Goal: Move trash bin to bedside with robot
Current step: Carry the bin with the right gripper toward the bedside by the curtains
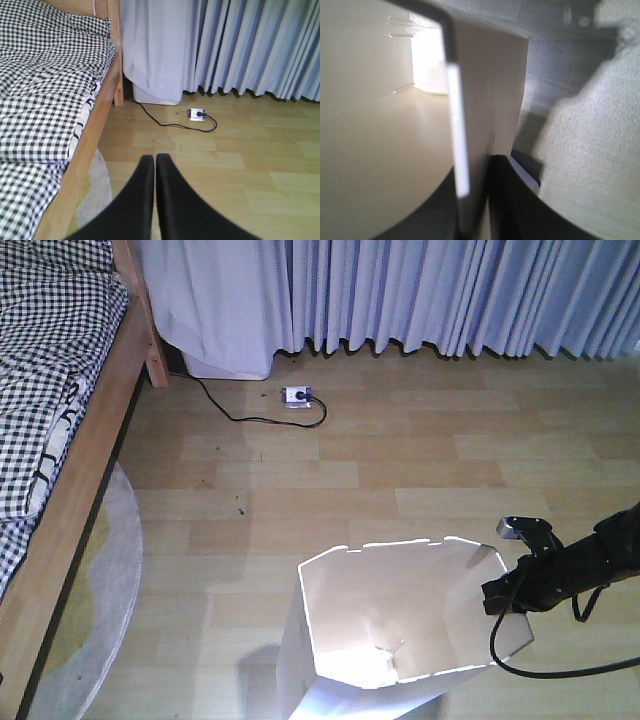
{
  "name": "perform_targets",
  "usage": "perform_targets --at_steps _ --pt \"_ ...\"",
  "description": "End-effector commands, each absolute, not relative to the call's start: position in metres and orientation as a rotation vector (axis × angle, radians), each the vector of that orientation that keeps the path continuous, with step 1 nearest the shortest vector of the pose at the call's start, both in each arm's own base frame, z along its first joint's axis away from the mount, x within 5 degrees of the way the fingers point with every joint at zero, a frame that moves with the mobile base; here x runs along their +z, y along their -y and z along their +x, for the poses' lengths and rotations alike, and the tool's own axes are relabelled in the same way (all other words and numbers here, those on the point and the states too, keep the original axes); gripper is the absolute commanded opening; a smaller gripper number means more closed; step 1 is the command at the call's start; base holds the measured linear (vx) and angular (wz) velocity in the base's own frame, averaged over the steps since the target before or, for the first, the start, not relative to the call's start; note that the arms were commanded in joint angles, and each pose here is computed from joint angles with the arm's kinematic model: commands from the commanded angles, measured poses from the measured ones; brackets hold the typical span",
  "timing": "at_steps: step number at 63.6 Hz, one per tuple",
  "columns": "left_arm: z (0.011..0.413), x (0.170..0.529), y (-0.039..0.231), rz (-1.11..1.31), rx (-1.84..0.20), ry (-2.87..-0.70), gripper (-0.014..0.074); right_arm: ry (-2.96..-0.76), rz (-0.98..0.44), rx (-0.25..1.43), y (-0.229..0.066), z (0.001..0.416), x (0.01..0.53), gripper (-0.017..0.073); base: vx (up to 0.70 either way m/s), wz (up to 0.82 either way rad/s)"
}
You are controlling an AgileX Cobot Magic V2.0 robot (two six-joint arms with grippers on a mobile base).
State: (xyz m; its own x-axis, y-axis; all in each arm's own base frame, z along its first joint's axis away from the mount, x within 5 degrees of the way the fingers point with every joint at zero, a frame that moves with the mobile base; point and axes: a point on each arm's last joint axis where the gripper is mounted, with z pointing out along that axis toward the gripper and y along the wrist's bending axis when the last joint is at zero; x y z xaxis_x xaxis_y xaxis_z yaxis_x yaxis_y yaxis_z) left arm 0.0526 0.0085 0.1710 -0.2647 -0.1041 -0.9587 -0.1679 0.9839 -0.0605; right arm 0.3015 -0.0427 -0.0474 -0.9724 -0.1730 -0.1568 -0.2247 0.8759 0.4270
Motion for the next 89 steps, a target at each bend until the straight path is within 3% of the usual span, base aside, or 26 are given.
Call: perform_targets --at_steps 1,89 --pt "0.0535 0.1764 -0.0082 -0.191 0.054 -1.766 -0.0006 -2.802 -0.305 0.934 0.031 0.3113 -0.0149 -0.0005 0.24 0.07" --pt "0.0535 0.1764 -0.0082 -0.191 0.054 -1.766 -0.0006 -2.8 -0.306 0.944 0.0305 0.3111 -0.0145 -0.0005 0.28 0.0"
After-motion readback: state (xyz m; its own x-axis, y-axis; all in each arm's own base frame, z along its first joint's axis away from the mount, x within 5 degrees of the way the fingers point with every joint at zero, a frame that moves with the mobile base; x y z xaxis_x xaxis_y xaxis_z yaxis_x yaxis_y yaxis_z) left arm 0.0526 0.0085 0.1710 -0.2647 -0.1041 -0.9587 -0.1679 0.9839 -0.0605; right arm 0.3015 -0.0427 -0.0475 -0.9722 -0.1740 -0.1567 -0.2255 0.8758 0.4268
